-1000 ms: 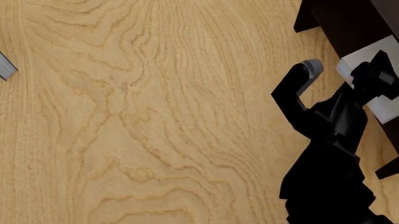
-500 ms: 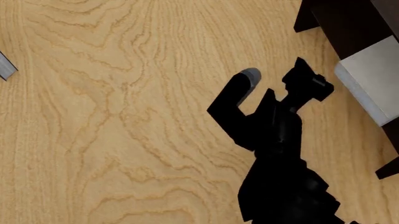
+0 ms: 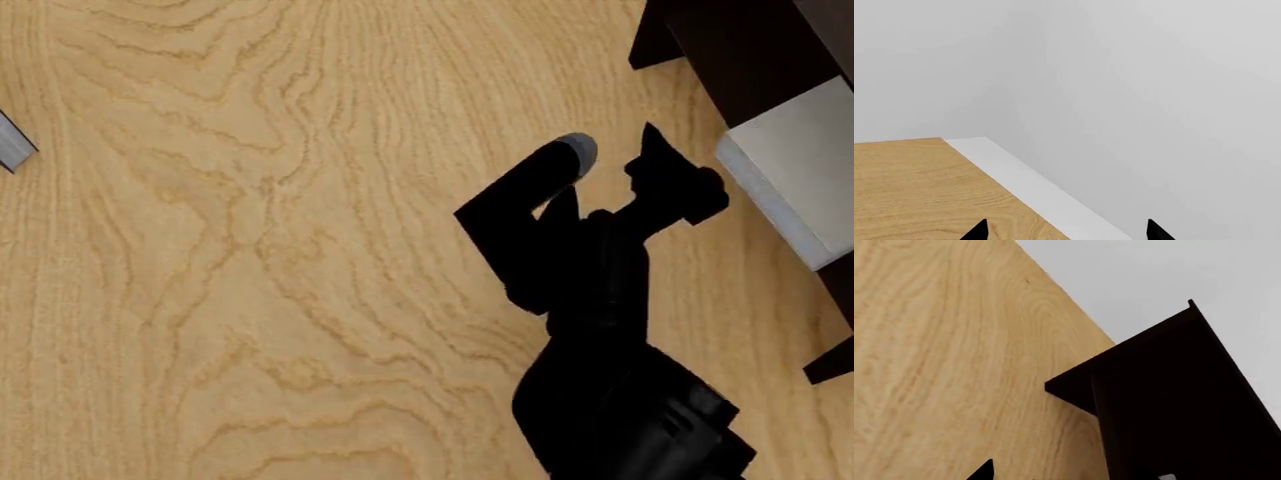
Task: Pick up the book on the right and place it on the cabinet shelf.
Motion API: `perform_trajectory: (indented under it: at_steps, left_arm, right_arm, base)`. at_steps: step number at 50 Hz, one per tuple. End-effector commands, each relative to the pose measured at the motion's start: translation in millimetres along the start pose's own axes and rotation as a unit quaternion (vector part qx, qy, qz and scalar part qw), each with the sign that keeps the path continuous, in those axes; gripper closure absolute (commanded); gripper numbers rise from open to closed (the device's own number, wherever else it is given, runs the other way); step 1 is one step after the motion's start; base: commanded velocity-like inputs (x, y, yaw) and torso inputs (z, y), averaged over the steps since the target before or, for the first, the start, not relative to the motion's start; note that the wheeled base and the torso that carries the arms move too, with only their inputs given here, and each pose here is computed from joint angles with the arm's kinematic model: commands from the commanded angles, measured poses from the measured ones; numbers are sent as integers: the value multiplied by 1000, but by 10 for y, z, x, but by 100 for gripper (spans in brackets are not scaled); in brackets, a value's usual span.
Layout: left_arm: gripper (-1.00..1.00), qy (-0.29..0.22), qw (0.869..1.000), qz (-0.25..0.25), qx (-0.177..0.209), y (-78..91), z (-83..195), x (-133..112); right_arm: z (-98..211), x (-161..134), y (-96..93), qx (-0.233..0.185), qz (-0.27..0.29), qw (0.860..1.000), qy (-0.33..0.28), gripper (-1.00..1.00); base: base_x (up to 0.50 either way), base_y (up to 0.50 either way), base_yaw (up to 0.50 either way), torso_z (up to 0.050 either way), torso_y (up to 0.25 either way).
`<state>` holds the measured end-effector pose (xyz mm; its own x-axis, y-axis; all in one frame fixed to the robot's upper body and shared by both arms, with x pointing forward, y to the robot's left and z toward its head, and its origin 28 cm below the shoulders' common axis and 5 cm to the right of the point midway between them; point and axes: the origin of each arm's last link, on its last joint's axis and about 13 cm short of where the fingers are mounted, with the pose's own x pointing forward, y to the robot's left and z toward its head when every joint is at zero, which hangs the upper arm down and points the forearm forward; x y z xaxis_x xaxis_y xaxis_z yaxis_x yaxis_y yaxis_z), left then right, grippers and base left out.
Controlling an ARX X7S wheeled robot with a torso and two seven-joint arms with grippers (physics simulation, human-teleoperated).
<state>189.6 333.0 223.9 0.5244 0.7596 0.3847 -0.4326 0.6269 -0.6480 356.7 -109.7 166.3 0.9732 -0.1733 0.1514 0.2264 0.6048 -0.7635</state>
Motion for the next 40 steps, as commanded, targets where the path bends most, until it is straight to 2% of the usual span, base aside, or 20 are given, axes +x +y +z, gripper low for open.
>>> perform_trajectory:
  at_steps: [1, 7, 9, 10, 14, 17, 19, 20, 22, 24, 26, 28, 40]
  left_arm:
    - [-100, 0, 1000, -1, 0, -2, 1, -1]
    - [-100, 0, 1000, -1, 1, -2, 2, 1]
    - [-100, 0, 1000, -1, 1, -3, 3, -1]
    - [-100, 0, 1000, -1, 2, -3, 4, -1]
    - [-100, -1, 1000, -2, 3, -4, 3, -2]
    - [-100, -1, 1000, -1, 4, -1, 1, -1]
    - [-100, -1, 1000, -2, 4, -1, -4, -1]
    - [-100, -1, 1000, -2, 3, -1, -4, 0]
    - [-100, -2, 1000, -2, 4, 1, -6, 0]
    - [-100, -2, 1000, -2, 4, 2, -7, -1]
    - [-100, -2, 1000, -2, 5, 1, -7, 0]
    - [-100, -2, 1000, -2, 4, 1, -5, -1]
    - [-100, -3, 1000, -2, 6, -4, 1, -5]
  right_arm:
    - [-46, -17, -83, 118, -9, 993, 11, -100]
    - [-108, -35, -118, 154, -11, 988, 21, -100]
    - [-129, -37, -138, 183, -8, 983, 27, -100]
    - [-134, -34, -148, 183, -12, 983, 27, -100]
    - [-151, -23, -173, 226, -5, 974, 31, -100]
    - [-171, -13, -181, 234, -4, 972, 31, -100]
    - [-182, -12, -179, 260, 9, 965, 32, -100]
    - [-188, -9, -179, 259, 9, 965, 32, -100]
    - [-194, -6, -180, 283, 18, 958, 35, -100]
    - [-203, -2, -182, 281, 17, 959, 33, -100]
    - [-206, -2, -186, 306, 25, 951, 36, -100]
    - [-211, 0, -188, 299, 23, 953, 32, -100]
    - [-259, 49, -166, 337, 41, 940, 30, -100]
  base:
    - [0, 0, 0, 0, 0]
    - [0, 0, 0, 0, 0]
    - [0, 0, 0, 0, 0]
    - [0, 0, 0, 0, 0]
    - [0, 0, 0, 0, 0]
    - [0, 0, 0, 0, 0]
    - [0, 0, 0, 0, 0]
    - [0, 0, 0, 0, 0]
    - [0, 0, 0, 0, 0]
    - [0, 0, 0, 0, 0]
    - [0, 0, 0, 0, 0]
    - [0, 0, 0, 0, 0]
    - [0, 0, 0, 0, 0]
